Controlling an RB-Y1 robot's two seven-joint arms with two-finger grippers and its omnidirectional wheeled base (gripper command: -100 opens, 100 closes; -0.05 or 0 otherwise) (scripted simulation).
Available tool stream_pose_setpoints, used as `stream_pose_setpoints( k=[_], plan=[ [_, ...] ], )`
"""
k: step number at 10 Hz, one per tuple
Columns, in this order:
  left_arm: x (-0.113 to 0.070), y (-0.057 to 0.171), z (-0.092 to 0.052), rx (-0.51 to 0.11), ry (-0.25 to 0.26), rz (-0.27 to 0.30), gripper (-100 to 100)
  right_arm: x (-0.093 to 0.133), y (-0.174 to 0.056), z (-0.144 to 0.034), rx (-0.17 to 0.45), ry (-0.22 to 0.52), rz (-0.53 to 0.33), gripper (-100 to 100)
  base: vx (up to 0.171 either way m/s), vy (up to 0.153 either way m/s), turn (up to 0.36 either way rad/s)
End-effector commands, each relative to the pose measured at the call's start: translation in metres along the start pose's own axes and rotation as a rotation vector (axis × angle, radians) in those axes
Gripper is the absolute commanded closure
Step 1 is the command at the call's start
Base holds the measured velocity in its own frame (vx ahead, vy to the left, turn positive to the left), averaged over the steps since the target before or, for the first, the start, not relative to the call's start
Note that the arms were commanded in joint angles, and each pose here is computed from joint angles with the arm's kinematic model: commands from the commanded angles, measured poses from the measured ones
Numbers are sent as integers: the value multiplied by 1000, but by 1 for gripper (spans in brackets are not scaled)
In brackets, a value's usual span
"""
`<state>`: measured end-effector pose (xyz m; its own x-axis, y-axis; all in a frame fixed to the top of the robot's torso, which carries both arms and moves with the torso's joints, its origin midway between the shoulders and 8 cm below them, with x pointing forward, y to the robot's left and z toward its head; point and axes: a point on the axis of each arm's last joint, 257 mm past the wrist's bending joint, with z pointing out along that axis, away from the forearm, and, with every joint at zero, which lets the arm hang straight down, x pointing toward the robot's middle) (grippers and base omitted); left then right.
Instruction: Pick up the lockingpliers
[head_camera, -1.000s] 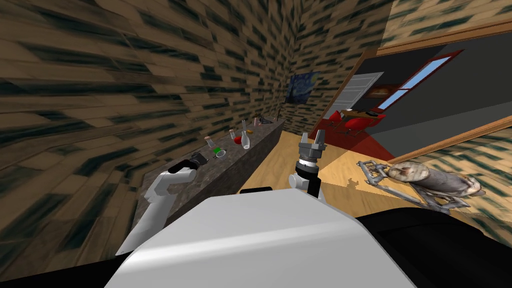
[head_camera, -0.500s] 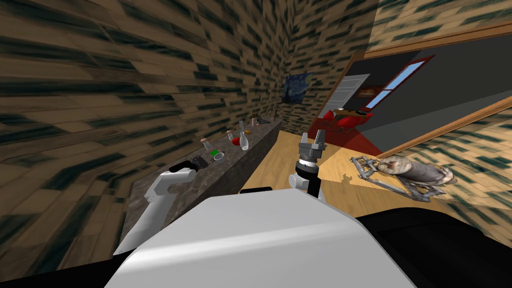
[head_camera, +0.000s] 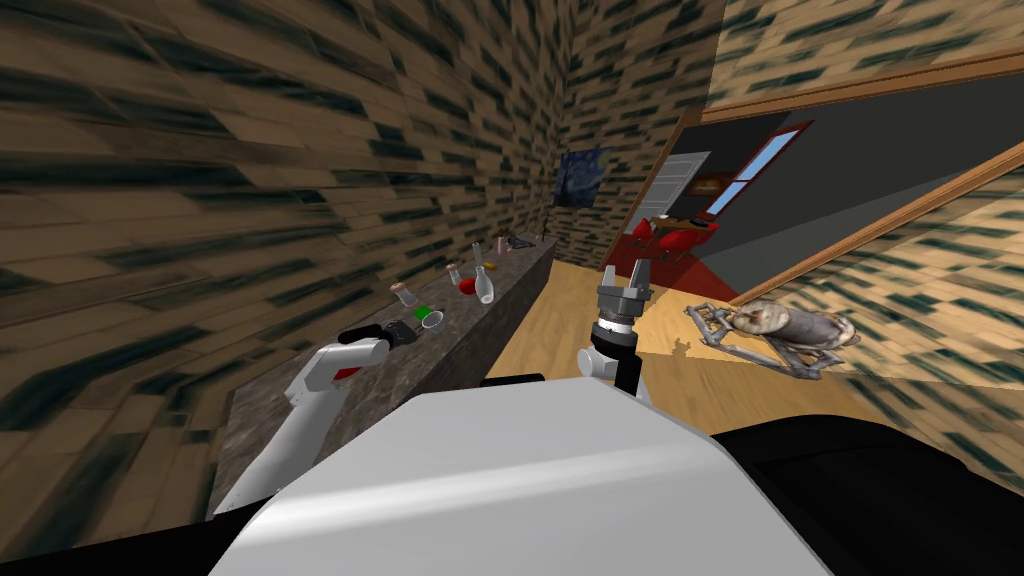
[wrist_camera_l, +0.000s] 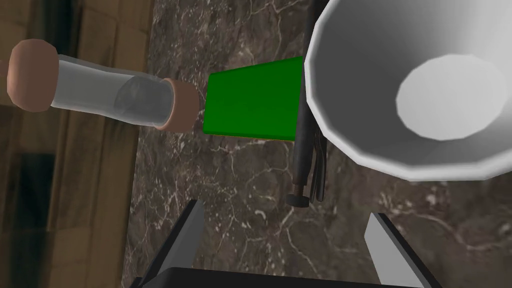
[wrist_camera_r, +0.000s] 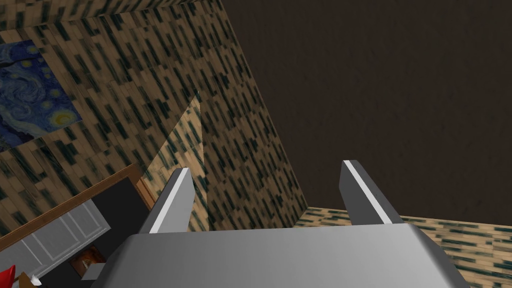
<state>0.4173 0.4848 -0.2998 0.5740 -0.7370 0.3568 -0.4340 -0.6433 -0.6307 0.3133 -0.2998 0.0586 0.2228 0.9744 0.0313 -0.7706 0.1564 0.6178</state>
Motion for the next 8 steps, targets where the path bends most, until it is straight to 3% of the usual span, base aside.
stream_pose_setpoints(
  k=[1,2,3,4,7,8],
  plan=[
    [-6,10,0,-38,-21,-30,-100,0,0,0,0,0,0,0,28,31,-96],
    [-2,6,1,-21,-11,-16,-100,0,0,0,0,0,0,0,12,16,-20],
    [-3,7,1,-26,-14,-20,0,0,0,0,0,0,0,0,0,0,0],
    [-6,10,7,-23,-14,-23,-100,0,0,0,0,0,0,0,27,15,-20],
    [-7,12,11,-22,-15,-25,-100,0,0,0,0,0,0,0,25,14,-15],
    [-7,12,11,-22,-15,-24,100,0,0,0,0,0,0,0,0,0,0]
  ],
)
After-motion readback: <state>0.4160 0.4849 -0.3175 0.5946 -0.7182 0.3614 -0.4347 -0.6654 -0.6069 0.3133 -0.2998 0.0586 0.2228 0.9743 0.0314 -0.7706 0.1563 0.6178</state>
